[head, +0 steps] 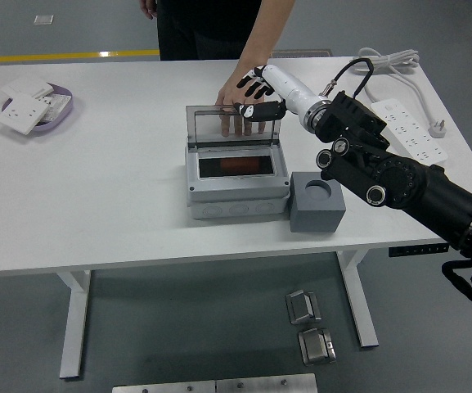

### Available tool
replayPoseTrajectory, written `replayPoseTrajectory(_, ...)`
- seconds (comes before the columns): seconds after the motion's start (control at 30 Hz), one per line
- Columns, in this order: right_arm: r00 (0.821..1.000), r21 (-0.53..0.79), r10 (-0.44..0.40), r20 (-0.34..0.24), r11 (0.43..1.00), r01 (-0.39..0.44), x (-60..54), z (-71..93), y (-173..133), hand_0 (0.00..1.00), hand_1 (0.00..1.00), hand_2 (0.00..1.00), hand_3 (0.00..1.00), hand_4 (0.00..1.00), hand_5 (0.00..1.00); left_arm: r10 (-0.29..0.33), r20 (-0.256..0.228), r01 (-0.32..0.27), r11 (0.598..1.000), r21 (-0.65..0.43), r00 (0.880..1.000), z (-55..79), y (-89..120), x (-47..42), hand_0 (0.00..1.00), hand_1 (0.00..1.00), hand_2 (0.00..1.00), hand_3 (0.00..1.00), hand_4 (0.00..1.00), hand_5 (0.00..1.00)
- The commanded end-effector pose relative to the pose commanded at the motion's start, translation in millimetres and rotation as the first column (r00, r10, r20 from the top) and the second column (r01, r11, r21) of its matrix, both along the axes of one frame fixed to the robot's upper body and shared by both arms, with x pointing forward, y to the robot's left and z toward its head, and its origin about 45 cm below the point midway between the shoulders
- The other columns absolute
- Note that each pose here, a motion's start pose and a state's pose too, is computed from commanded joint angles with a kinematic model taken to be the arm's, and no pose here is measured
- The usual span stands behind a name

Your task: Pick up the cylinder from the cube,place it in the box,flap close box

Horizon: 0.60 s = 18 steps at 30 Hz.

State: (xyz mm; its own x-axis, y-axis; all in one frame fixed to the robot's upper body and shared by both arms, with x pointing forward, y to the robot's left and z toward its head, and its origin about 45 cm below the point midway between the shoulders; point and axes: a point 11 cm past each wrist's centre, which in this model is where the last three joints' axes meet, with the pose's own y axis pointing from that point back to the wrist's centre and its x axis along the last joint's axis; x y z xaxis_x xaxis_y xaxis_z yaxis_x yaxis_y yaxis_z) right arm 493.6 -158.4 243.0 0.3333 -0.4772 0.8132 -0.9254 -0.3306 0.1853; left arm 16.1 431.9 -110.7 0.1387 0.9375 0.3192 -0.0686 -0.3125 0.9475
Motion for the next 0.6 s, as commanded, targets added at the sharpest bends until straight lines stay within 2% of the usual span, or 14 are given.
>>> replayPoseTrajectory(0.13, 1.000, -0.008, 0.017, -0.002, 1.000, -0.018, -3.9, -4.5, 3.2, 0.704, 0.622, 0.629, 0.680, 0.686, 0.311, -0.001, 0.001, 0.001, 1.000, -0.003, 1.000, -0.4, -1.3, 0.6, 0.599, 0.621, 0.606, 0.615, 0.684, 0.315)
replayPoseTrajectory(0.33, 0.998, -0.023, 0.061, 0.012, 0.998, -0.061, -12.9, -1.6, 6.9, 0.703, 0.617, 0.625, 0.681, 0.687, 0.316, 0.005, -0.002, -0.005, 1.000, -0.003, 1.000, -0.9, -2.1, -1.7, 0.599, 0.621, 0.605, 0.615, 0.682, 0.313)
replayPoseTrajectory(0.6, 0.992, -0.058, 0.129, -0.009, 0.990, -0.129, -35.3, -10.7, 7.1, 0.688, 0.609, 0.621, 0.679, 0.685, 0.320, 0.013, 0.005, -0.013, 1.000, -0.004, 1.000, -0.9, -2.1, -1.8, 0.599, 0.621, 0.606, 0.615, 0.681, 0.313)
